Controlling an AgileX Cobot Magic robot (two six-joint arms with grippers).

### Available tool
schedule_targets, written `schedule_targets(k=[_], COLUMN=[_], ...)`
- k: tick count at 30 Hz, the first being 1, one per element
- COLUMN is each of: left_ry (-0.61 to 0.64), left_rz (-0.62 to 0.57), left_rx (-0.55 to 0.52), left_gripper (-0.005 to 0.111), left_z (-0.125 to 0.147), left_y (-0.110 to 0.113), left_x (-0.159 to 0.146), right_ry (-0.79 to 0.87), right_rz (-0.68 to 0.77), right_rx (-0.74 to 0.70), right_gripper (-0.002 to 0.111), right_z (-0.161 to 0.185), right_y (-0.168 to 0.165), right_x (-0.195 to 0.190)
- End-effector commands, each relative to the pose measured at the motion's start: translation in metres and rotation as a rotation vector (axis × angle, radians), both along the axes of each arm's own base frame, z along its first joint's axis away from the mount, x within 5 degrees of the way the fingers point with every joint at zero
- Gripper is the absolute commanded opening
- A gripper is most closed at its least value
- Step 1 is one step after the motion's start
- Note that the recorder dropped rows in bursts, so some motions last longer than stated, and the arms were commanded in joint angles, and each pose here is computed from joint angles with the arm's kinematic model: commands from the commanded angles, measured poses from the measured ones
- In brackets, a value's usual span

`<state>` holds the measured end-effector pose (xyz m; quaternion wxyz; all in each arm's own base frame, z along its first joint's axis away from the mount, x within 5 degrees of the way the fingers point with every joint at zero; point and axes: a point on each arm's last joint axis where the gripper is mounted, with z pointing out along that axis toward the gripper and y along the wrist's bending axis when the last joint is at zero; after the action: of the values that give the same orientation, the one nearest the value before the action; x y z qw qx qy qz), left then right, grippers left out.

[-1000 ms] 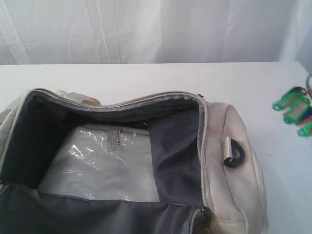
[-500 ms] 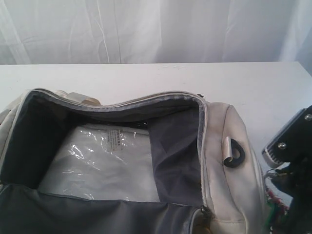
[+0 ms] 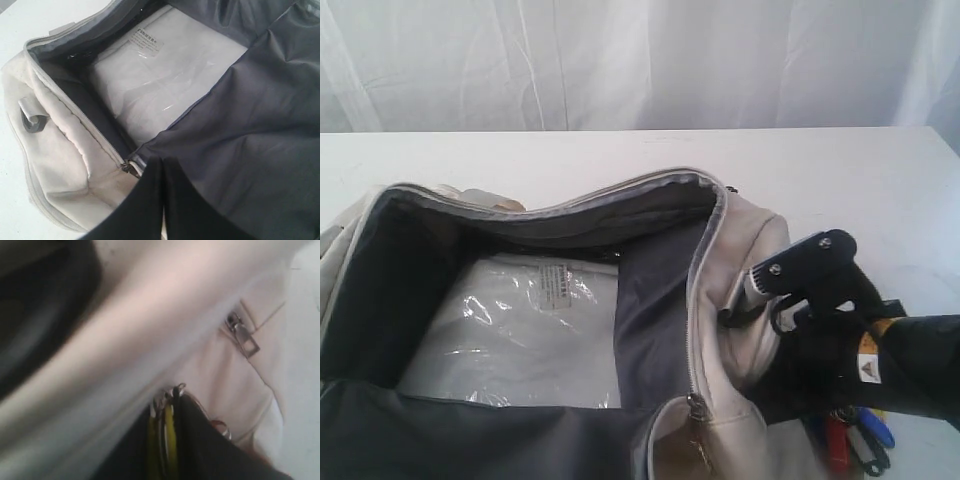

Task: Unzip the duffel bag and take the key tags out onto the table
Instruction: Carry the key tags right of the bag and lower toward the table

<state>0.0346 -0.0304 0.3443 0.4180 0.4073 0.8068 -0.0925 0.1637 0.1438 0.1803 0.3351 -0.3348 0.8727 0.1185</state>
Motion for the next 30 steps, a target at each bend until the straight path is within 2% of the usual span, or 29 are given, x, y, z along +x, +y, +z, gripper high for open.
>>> schedule_targets(k=[1,6,10,13,16,20,23,30], left_ry=[-0.006,-0.017,-0.023,-0.027,-0.03,-0.03,-0.03,-0.03], left_rz=[0.0,-0.011,-0.011,-0.007,-0.003,-0.003,-0.003,-0.003], left_rx=[-0.013,-0.004,0.0,0.009,0.017,0.017,0.017,0.017], left_gripper=[0.0,0.0,0.0,0.0,0.0,0.0,0.0,0.0], left_z=[0.0,0.0,0.0,0.0,0.0,0.0,0.0,0.0], left_y=[0.0,0.0,0.0,0.001,0.002,0.002,0.002,0.002], left_x=[-0.001,0.0,0.0,0.0,0.001,0.001,0.001,0.001], right_ry=[0.01,0.009,-0.021,-0.025,-0.047,-0.095,-0.134,-0.197], right_rz=[-0.004,0.081,0.136,0.146,0.142,0.12,0.082,-0.003], right_rx=[0.052,0.062,0.11,0.136,0.157,0.189,0.178,-0.042], right_gripper=[0.0,0.0,0.0,0.0,0.0,0.0,0.0,0.0], right_z=[-0.02,-0.032,-0.027,-0.02,-0.005,0.024,0.051,0.098], right_y=[0.025,0.068,0.107,0.126,0.13,0.12,0.097,0.02], right_x=[0.02,0.032,0.041,0.045,0.05,0.054,0.059,0.063])
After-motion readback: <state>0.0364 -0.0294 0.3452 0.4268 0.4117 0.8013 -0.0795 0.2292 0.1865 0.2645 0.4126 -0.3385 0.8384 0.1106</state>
